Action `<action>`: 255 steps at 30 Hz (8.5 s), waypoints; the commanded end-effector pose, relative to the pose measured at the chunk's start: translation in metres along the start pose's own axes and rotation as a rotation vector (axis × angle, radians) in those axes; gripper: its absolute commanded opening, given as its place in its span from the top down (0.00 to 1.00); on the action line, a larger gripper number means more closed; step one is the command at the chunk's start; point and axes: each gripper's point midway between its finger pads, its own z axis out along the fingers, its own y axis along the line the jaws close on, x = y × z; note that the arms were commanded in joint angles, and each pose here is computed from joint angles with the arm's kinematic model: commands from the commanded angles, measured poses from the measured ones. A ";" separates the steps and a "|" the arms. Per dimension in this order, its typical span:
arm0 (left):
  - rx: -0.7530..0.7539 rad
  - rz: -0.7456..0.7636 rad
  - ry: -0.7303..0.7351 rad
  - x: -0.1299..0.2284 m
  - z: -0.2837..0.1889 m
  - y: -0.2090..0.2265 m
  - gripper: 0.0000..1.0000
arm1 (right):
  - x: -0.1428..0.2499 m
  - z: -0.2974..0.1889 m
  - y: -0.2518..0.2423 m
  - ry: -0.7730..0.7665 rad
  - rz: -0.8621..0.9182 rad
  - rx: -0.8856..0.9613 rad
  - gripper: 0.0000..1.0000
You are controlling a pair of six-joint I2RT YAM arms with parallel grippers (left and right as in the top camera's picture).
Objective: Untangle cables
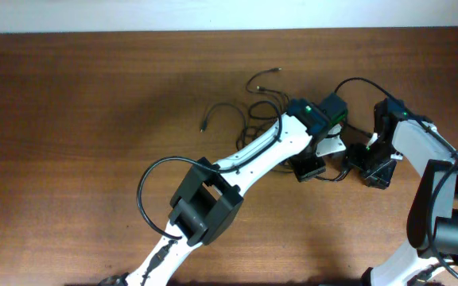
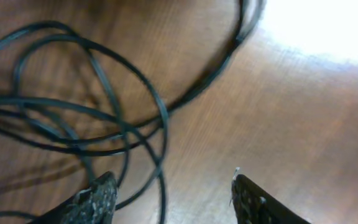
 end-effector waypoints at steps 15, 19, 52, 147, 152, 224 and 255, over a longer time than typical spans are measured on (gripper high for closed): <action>-0.122 -0.141 -0.005 0.010 0.005 0.038 1.00 | 0.037 0.064 -0.031 0.186 0.012 0.072 0.26; -0.155 -0.165 -0.107 -0.001 -0.039 0.053 1.00 | 0.037 0.064 -0.031 0.186 0.012 0.072 0.32; -0.081 -0.946 -0.045 0.149 -0.048 0.142 1.00 | 0.037 0.063 -0.033 0.189 -0.007 0.078 0.40; -0.219 -1.366 -0.456 0.269 -0.241 0.202 0.01 | 0.079 -0.272 0.307 -0.474 -0.379 -1.030 0.96; -0.219 -1.366 -0.457 0.269 -0.241 0.202 0.01 | 0.113 -0.355 0.306 -0.576 -0.672 -1.059 0.96; -0.219 -1.366 -0.457 0.269 -0.241 0.202 0.01 | 0.034 -0.499 0.153 -0.917 -0.549 -1.237 0.96; -0.219 -1.366 -0.456 0.269 -0.241 0.202 0.01 | 0.007 -0.123 0.036 0.105 -0.187 -0.033 0.96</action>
